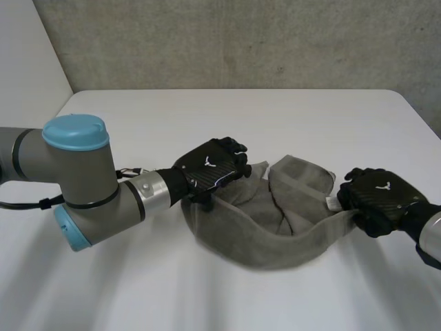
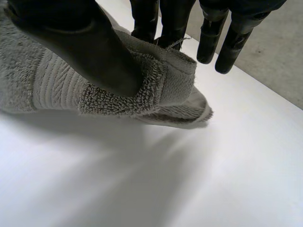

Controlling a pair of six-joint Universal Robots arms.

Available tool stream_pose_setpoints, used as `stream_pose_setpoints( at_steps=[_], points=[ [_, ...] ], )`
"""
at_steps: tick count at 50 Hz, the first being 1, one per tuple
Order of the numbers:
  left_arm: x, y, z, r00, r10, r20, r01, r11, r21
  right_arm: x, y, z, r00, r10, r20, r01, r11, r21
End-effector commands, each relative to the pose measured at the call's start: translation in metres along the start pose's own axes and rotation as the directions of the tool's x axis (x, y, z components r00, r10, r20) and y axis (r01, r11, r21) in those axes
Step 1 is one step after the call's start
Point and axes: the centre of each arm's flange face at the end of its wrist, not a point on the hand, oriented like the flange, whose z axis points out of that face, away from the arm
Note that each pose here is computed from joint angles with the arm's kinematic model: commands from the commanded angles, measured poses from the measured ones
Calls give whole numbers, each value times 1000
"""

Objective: Fold the towel.

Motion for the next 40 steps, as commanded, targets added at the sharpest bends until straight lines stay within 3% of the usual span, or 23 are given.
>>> stream_pose_setpoints(
  at_steps=[1,18,40],
  points=[
    [1,5,1,1000,19,-3,-19,1000,-7,19,-1,-3,999,30,-31,-30,1000,6],
    [8,6,-1,998,10,-59,-9,1000,18,67,1,-8,985,51,-164,-49,999,14],
    [4,25,9,999,7,-45,-6,1000,9,64,8,-7,988,18,-155,-20,1000,-12]
  ],
)
